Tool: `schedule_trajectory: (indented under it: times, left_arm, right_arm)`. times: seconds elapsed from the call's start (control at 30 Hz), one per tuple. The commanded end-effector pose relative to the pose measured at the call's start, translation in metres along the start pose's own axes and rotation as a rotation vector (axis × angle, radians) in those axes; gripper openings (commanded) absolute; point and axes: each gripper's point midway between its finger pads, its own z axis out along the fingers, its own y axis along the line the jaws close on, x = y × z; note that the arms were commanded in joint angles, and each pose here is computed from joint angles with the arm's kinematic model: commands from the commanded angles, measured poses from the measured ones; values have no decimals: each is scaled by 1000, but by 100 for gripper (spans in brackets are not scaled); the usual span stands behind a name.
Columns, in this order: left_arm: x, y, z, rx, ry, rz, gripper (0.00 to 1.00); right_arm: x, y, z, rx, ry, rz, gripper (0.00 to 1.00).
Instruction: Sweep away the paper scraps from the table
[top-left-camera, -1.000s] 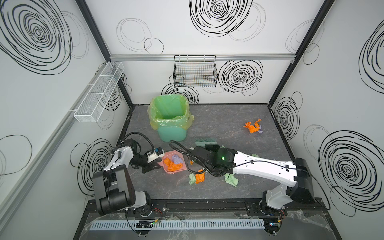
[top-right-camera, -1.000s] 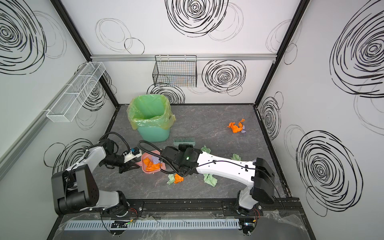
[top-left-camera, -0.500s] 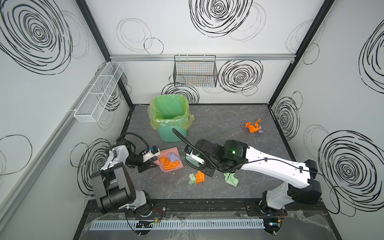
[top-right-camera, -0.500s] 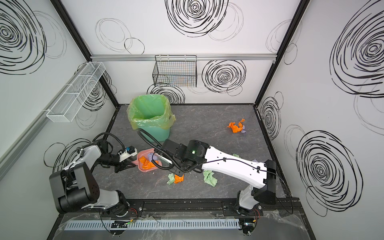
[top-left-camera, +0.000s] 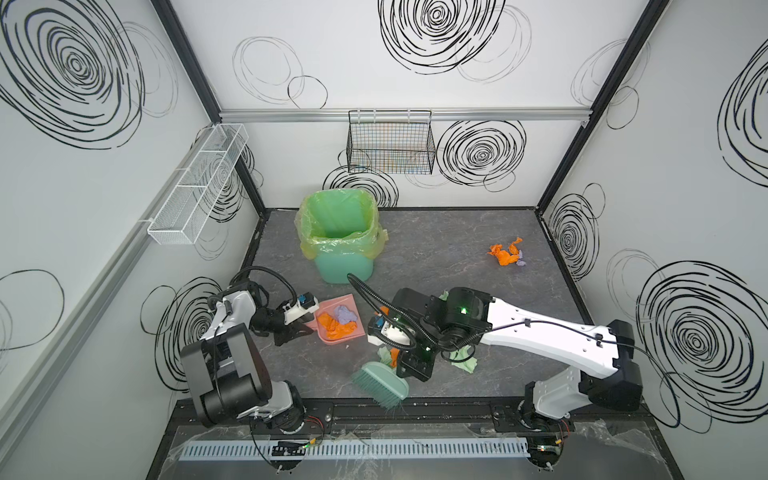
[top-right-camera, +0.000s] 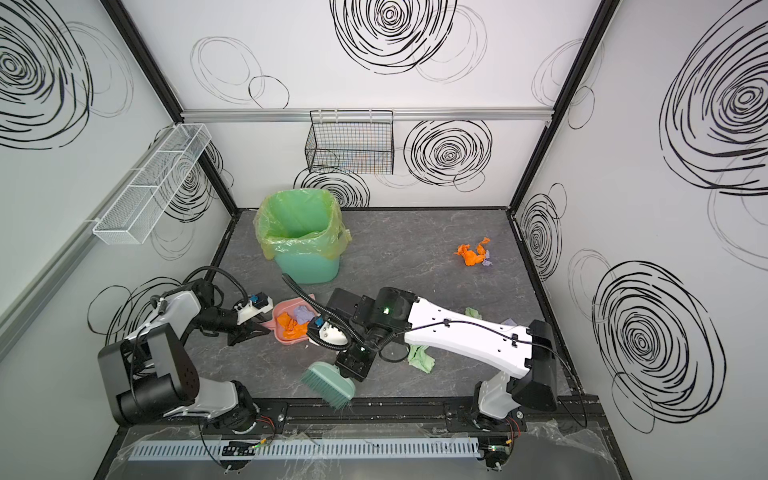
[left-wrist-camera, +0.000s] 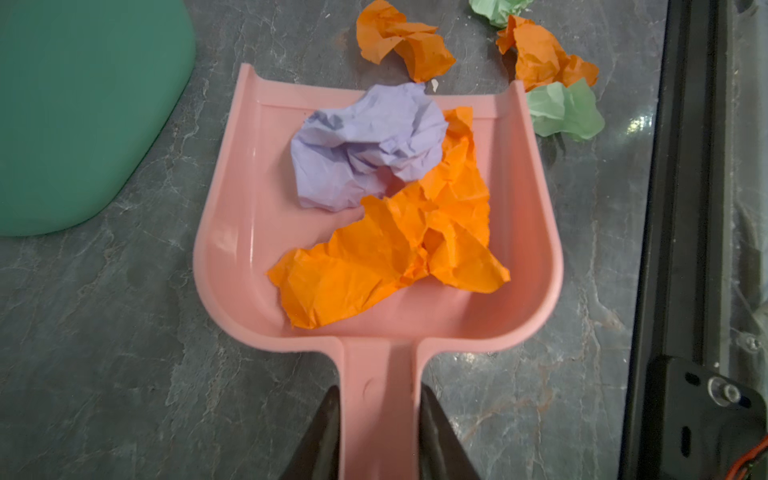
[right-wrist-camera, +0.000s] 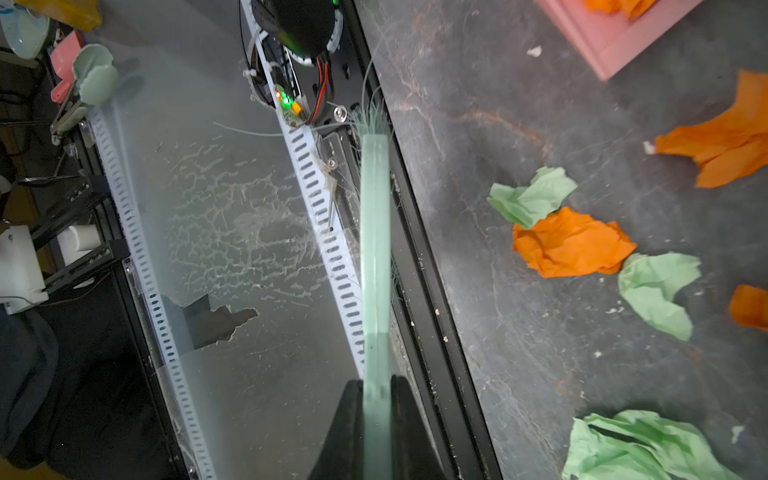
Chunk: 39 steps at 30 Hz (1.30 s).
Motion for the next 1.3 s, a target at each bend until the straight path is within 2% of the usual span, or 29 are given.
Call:
schedule_trajectory:
  times: [0.0, 0.33, 0.7, 1.1, 1.27]
  left_arm:
    - [-7, -4, -4, 22, -36, 6, 0]
    - [-4, -4, -5, 24, -48, 6, 0]
    - [0, -3, -4, 40, -63, -8, 0]
    - [-1, -1, -7, 35, -65, -7, 0]
    - [-7, -4, -6, 46, -69, 2, 0]
  right_arm:
    - [0, -8, 3, -17, 14, 40, 0]
    - [0, -58, 31, 102, 98, 99, 0]
    - [5, -110, 31, 238, 124, 191, 0]
    - [0, -153, -1, 373, 58, 293, 0]
    - [-7, -145, -20, 352, -9, 278, 0]
